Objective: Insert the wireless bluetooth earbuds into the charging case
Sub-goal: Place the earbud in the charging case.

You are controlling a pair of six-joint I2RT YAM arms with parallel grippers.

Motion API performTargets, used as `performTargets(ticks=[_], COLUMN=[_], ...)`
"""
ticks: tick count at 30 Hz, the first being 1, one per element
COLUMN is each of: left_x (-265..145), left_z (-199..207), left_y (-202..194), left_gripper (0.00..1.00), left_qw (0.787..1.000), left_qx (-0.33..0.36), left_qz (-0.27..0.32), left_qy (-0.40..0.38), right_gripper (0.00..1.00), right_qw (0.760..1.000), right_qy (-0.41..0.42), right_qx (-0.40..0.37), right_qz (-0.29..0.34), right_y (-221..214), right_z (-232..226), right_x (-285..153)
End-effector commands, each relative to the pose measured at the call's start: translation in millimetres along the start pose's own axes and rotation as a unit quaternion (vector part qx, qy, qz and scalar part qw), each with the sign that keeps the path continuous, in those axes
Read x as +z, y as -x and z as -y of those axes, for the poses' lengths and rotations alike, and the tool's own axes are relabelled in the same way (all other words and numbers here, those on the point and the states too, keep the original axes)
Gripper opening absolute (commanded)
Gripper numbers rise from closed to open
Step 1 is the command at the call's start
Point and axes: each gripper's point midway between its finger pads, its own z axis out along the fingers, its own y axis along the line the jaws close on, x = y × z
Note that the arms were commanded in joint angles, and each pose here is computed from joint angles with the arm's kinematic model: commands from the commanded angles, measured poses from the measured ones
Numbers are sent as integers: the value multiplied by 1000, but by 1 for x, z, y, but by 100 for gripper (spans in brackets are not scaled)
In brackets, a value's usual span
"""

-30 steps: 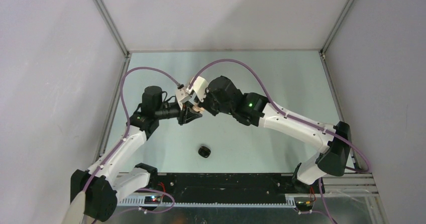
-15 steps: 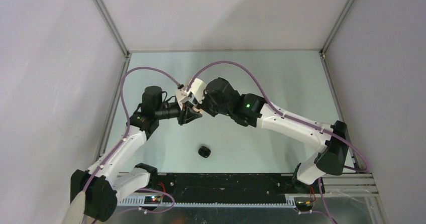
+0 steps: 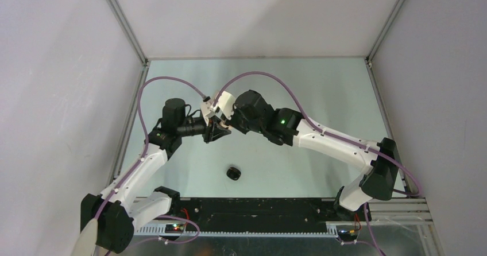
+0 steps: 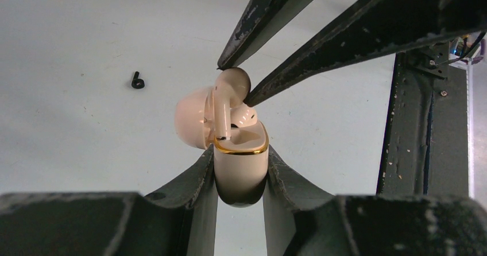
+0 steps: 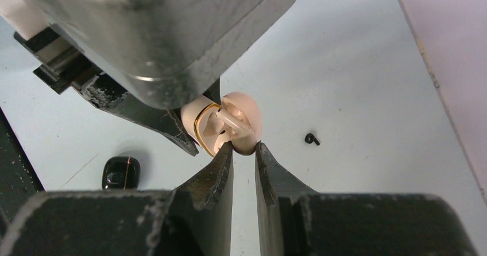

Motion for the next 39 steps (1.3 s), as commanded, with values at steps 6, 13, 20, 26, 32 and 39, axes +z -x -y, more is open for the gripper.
performTargets(ticks=[6, 13, 20, 26, 32, 39], left_x=[0, 1, 1, 0, 1, 1], left_z=[4, 4, 4, 4, 3, 2], left_y=[9, 9, 8, 8, 7, 6], left_gripper=[3, 3, 3, 3, 3, 3], left_qw=[1000, 1000, 1000, 1000, 1000, 1000], left_qx=[20, 20, 22, 23, 22, 20], left_qz=[16, 15, 15, 14, 13, 12], left_qy=[-11, -12, -11, -10, -9, -9], right_gripper=[18, 18, 18, 18, 18, 18], right_qw=[999, 1000, 999, 999, 999, 999], right_qy=[20, 7, -1, -1, 5, 12], right_qx=[-5, -5, 2, 11, 13, 4], right_qz=[25, 24, 34, 38, 45, 43], right_y=[12, 13, 18, 18, 21, 16], right_z=[-11, -7, 1, 8, 10, 8], right_x=[-3, -4, -12, -16, -22, -23])
